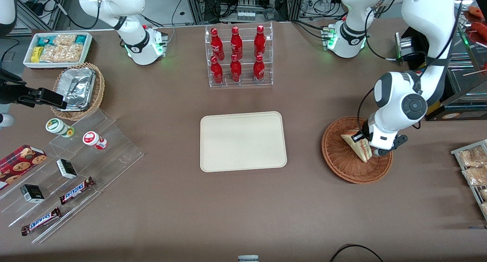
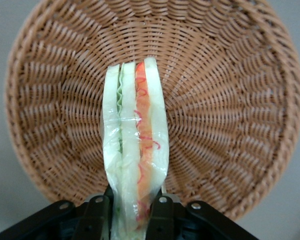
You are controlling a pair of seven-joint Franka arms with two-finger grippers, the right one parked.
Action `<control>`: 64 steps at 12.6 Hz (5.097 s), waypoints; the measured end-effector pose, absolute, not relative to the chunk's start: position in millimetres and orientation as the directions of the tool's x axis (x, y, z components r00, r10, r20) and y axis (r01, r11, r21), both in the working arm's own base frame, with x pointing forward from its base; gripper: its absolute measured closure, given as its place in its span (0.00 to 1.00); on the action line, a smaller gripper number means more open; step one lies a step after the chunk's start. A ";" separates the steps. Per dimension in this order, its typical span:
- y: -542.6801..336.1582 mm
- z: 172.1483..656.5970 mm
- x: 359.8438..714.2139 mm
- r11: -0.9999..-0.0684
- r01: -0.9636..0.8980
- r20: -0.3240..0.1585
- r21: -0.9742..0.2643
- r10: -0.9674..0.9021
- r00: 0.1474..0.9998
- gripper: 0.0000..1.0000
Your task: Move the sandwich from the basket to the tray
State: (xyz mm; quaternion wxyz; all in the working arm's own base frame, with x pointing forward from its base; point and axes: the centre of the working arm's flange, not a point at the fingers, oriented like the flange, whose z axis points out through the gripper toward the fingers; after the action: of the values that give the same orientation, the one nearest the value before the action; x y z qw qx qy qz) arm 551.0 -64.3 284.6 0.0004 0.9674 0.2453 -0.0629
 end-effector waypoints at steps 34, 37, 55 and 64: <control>-525.5 246.7 508.5 -0.992 0.124 -0.159 -0.009 0.124 0.979 0.85; -525.6 241.9 508.7 -0.991 0.130 -0.161 -0.012 0.130 0.978 0.68; -279.4 449.3 578.0 -0.996 -0.087 -0.132 -0.028 -0.082 0.988 0.00; -118.3 540.0 541.9 -0.968 -0.251 -0.153 -0.005 -0.247 0.957 0.00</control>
State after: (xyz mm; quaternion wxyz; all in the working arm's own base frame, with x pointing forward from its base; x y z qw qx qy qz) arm 541.9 -118.3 540.0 -0.0123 0.9891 -0.1258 -0.0758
